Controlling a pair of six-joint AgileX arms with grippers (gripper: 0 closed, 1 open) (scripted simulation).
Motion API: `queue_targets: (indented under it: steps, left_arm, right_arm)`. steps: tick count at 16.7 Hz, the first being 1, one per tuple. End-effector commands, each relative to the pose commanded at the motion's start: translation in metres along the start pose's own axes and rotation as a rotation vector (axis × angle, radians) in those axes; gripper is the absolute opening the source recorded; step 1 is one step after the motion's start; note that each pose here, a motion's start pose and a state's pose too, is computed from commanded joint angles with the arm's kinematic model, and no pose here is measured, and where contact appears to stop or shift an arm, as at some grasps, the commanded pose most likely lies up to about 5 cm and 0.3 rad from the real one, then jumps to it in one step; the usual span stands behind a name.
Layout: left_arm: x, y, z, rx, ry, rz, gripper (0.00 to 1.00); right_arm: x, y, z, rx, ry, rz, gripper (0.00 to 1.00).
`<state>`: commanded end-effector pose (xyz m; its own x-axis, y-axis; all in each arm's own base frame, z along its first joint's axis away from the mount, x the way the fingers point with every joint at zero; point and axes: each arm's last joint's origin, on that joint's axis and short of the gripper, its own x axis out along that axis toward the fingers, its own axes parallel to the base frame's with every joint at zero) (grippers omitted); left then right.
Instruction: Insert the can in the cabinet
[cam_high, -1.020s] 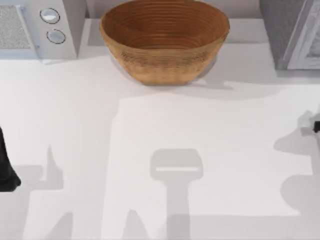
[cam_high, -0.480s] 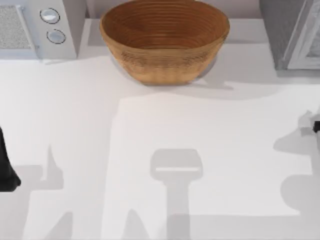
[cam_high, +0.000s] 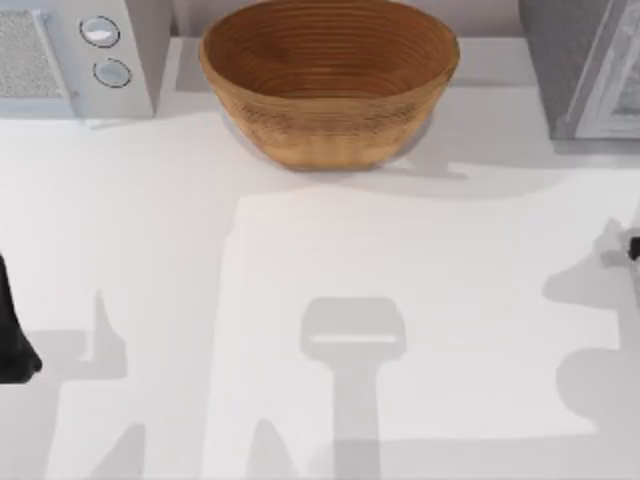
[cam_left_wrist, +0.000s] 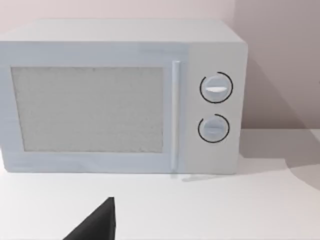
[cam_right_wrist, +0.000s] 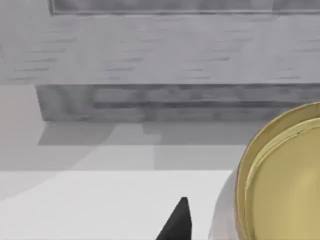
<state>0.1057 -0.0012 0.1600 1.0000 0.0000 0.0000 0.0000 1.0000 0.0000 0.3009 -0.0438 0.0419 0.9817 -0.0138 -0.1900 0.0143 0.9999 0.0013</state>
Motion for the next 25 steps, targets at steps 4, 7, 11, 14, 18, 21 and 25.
queue_targets:
  steps: [4,7,11,14,18,21,25]
  left_arm:
    - [0.0,0.0,0.0,0.0,0.0,0.0,1.0]
    - [0.0,0.0,0.0,0.0,0.0,0.0,1.0]
    - [0.0,0.0,0.0,0.0,0.0,0.0,1.0]
    - [0.0,0.0,0.0,0.0,0.0,0.0,1.0]
    - [0.0,0.0,0.0,0.0,0.0,0.0,1.0]
    - [0.0,0.0,0.0,0.0,0.0,0.0,1.0]
    - [0.0,0.0,0.0,0.0,0.0,0.0,1.0]
  right_arm:
    - [0.002,-0.001,0.035,0.0,0.001,0.002,0.0]
    - [-0.003,-0.001,0.071,0.003,0.022,0.004,0.0]
    - [-0.019,0.0,0.118,0.002,0.019,0.002,0.0]
    - [-0.028,0.001,0.138,0.0,0.005,0.001,0.0]
    - [-0.03,0.001,0.14,0.0,0.003,0.001,0.0]
    - [-0.032,0.001,0.14,0.002,0.005,0.0,0.0]
    - [-0.058,0.007,0.15,-0.001,-0.017,-0.007,0.0]
